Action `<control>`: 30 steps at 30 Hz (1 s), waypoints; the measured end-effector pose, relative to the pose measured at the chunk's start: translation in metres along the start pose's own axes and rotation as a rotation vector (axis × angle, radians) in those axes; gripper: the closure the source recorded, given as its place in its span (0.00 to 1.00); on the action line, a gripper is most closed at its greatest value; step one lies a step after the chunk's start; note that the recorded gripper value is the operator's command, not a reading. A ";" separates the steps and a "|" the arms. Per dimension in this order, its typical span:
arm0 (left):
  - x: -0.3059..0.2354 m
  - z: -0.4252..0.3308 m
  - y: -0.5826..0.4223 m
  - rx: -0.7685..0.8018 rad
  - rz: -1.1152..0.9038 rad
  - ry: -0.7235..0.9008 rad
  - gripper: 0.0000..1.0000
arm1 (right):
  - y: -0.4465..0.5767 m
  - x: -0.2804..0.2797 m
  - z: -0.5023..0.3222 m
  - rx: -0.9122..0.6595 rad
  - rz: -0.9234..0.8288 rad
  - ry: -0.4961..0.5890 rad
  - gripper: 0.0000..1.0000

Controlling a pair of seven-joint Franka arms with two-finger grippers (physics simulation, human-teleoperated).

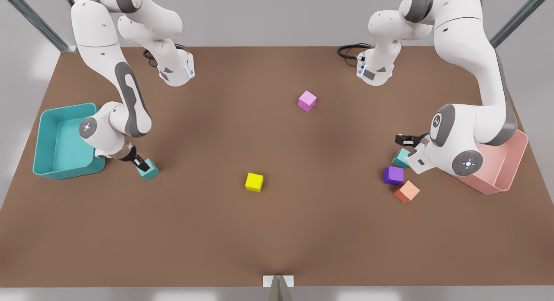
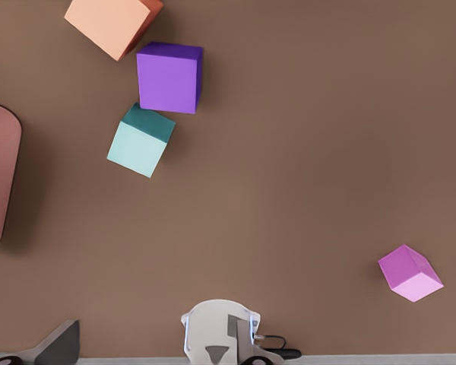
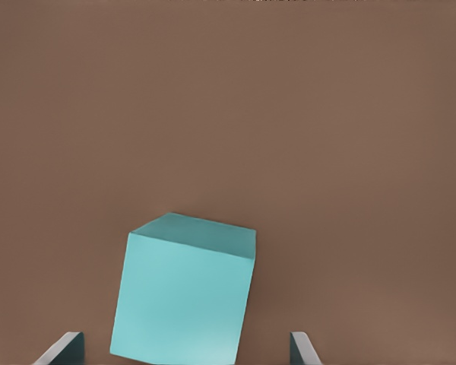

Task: Stack the two blue cubes on top of each other

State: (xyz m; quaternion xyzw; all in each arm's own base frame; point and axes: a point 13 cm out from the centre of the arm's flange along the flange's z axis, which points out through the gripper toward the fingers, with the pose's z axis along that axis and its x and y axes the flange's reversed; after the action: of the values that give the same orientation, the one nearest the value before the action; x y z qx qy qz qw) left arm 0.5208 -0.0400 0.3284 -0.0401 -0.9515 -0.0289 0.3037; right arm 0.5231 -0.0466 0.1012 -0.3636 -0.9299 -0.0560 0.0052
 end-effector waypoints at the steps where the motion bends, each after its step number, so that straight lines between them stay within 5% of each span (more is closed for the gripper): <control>1: 0.000 0.000 0.000 0.000 0.000 0.000 0.00 | 0.000 -0.001 0.001 -0.001 0.013 -0.006 0.00; 30: 0.000 0.001 -0.001 -0.001 0.004 0.003 0.00 | -0.003 0.004 0.063 0.082 0.183 0.011 0.00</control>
State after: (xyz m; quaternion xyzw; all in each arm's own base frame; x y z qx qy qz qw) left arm 0.5204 -0.0410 0.3277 -0.0421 -0.9510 -0.0289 0.3051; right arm 0.5198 -0.0393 0.0385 -0.4463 -0.8942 -0.0193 0.0304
